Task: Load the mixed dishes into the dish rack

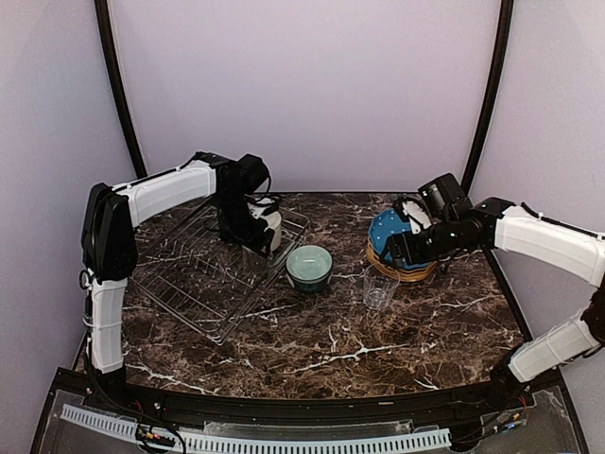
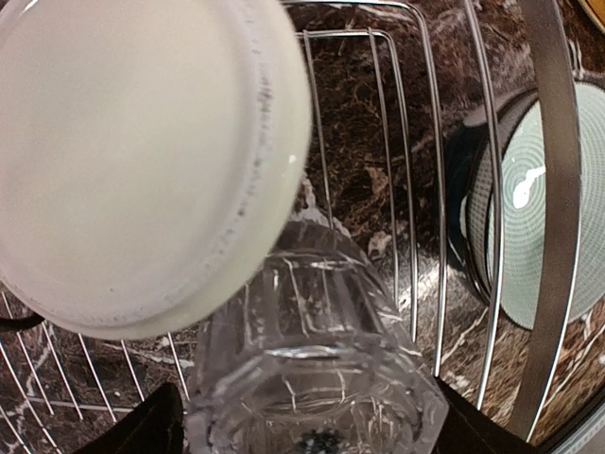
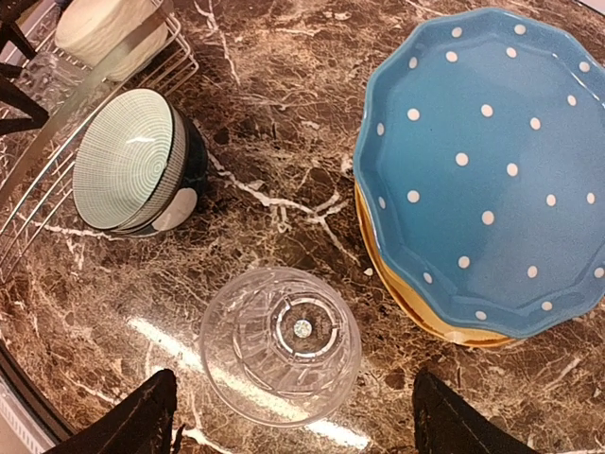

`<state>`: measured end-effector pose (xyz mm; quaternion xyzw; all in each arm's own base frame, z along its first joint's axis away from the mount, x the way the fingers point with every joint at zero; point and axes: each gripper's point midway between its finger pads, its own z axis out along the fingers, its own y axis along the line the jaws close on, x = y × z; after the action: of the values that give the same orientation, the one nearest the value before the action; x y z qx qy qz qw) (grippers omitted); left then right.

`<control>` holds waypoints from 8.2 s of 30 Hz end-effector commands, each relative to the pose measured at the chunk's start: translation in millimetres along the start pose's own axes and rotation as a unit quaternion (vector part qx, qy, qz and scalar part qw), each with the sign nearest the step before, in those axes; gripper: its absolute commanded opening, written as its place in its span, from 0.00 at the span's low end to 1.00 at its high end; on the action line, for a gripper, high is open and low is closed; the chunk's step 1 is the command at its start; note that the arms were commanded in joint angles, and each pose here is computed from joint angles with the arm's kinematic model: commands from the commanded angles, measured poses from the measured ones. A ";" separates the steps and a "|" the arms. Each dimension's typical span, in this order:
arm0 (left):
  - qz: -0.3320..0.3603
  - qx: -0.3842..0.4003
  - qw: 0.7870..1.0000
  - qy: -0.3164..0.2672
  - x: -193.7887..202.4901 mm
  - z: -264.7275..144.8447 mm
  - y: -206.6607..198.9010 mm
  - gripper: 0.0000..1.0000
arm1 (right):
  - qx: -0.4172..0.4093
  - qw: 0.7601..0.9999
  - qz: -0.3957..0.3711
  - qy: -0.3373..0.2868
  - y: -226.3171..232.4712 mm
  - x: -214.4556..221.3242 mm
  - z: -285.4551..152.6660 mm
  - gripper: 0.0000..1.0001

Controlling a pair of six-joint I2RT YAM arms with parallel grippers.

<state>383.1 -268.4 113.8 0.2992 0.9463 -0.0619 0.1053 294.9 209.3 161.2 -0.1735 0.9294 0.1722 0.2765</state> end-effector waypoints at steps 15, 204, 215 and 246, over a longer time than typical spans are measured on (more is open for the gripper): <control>0.008 0.008 0.996 -0.083 -19.4 -65.3 -9.3 0.99 | 0.078 0.992 -0.010 0.100 -33.8 31.2 47.8 0.56; -0.048 -0.178 0.976 -0.116 -8.9 -129.4 100.4 0.99 | -0.021 0.995 0.038 -0.085 -12.4 -62.2 10.3 0.76; -0.061 -0.123 0.961 -0.240 2.9 -155.0 75.8 0.99 | 0.112 0.983 0.118 -0.079 -152.1 -71.4 9.4 0.70; -0.082 -0.069 0.948 -0.301 20.6 -149.7 57.4 0.99 | 0.052 0.993 0.104 -0.014 -218.5 -50.8 74.0 0.20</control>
<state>376.2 -183.8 262.0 0.1752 0.8894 -0.0922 0.4120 452.0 58.9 83.9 -0.0400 0.9496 0.1548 0.2695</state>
